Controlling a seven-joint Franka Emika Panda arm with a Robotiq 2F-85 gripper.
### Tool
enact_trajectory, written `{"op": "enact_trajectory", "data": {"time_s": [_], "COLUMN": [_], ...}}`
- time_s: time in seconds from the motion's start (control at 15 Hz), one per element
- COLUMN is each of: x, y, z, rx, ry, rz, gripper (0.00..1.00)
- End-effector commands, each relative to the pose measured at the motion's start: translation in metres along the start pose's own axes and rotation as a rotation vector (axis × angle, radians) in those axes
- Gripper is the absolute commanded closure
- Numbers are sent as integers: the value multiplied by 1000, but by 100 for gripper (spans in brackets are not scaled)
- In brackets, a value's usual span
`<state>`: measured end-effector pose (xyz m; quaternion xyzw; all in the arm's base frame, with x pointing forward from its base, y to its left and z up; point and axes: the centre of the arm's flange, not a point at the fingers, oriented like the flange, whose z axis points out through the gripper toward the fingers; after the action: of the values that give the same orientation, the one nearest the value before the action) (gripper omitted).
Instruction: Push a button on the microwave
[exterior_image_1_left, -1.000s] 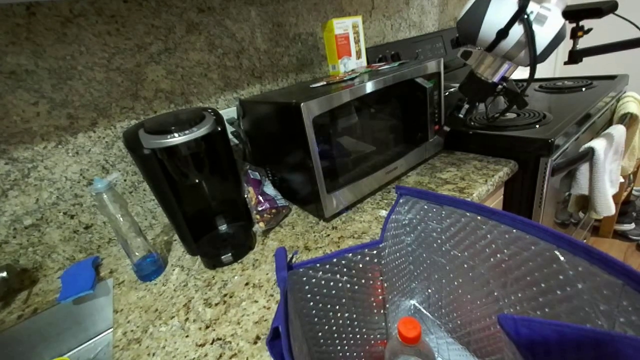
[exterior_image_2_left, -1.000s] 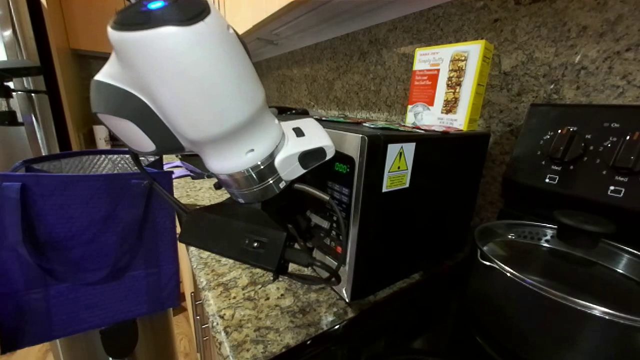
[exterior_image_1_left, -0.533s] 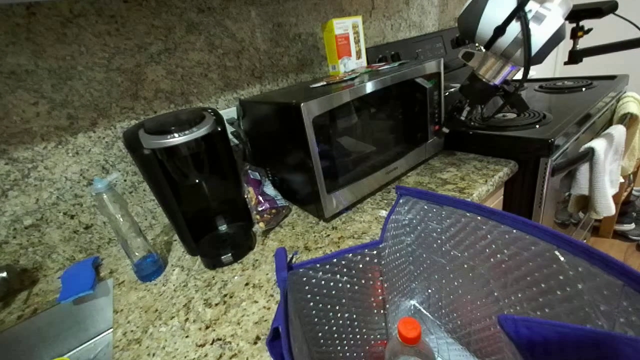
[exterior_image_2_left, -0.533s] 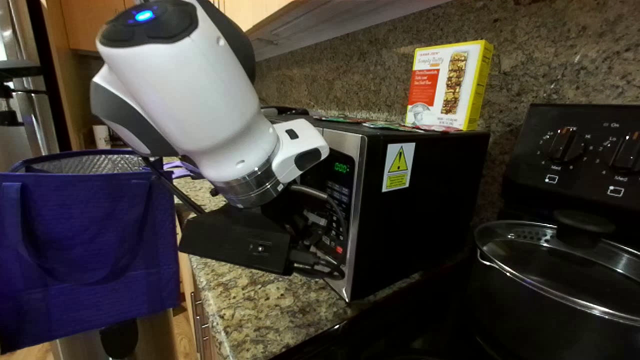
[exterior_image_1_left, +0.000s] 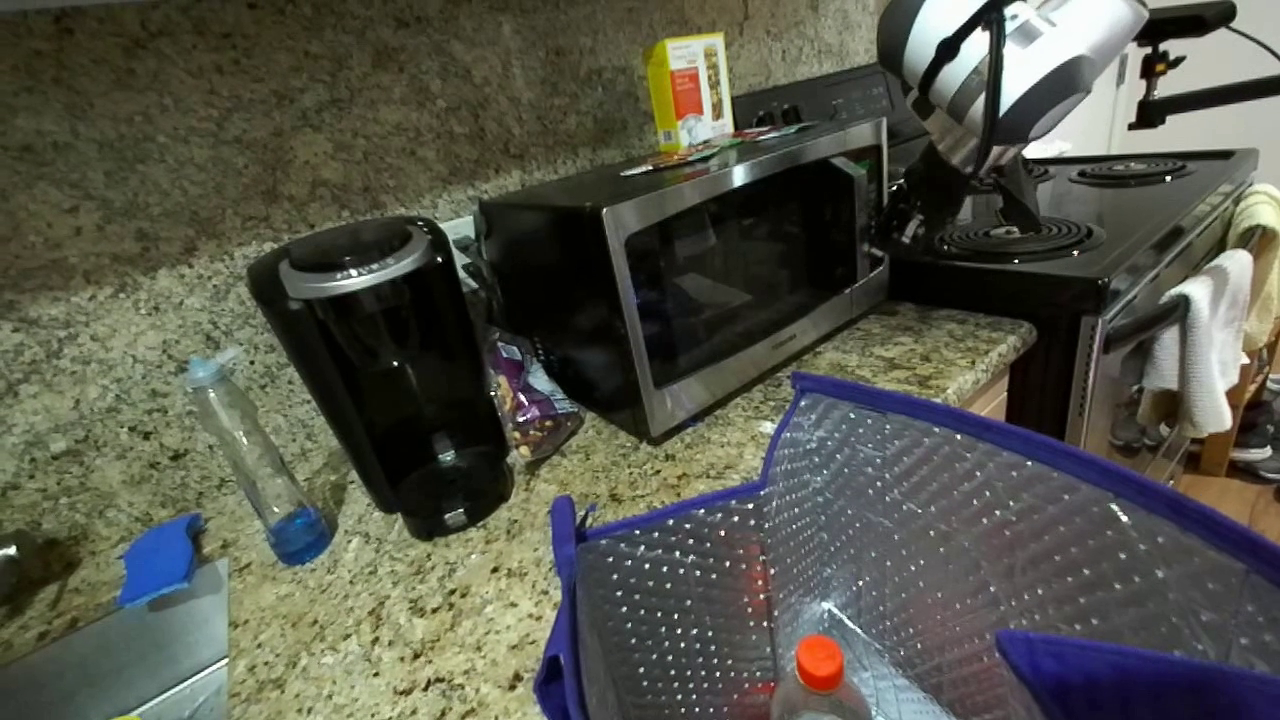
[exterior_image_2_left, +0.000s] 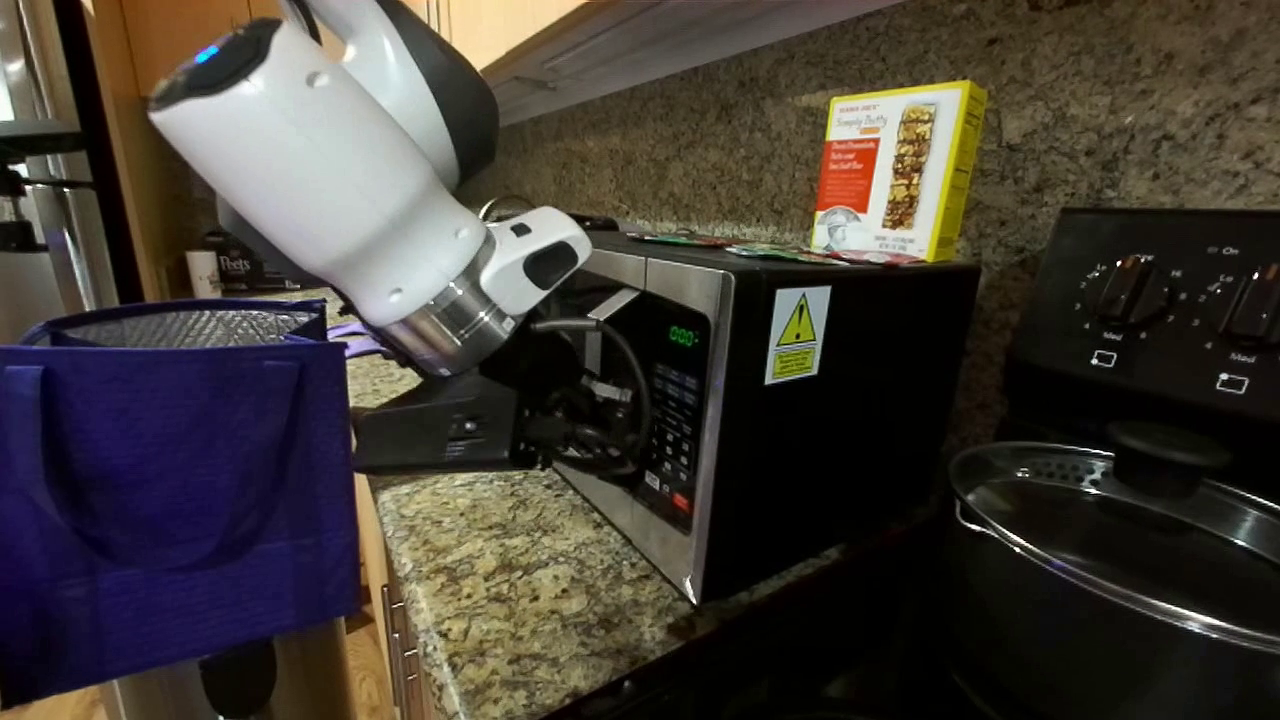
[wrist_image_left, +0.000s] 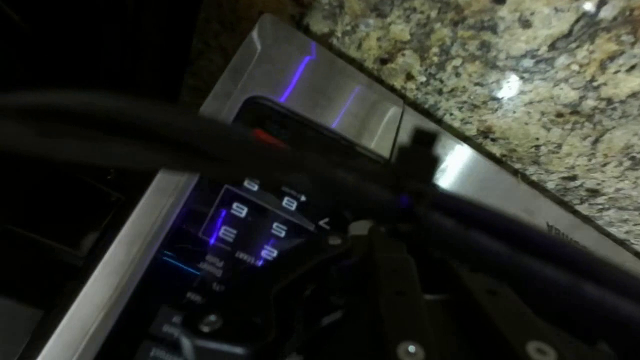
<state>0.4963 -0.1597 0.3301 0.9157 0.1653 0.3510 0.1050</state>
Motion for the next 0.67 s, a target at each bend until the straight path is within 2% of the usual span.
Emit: {"op": "enact_trajectory", "data": {"time_s": [0.0,0.27,0.4,0.47,0.6], "x": [-1,-16,-35,-31,-42], "y": [3,30,37,21,10], "z": [0,0,11,19,34], "rx": [-136,-259,-238,-229,-186], "ry": [-12,-182,-246,-271,-312], "rz": [4,82,96,104,115], "gripper": [95,95,95,95,95]}}
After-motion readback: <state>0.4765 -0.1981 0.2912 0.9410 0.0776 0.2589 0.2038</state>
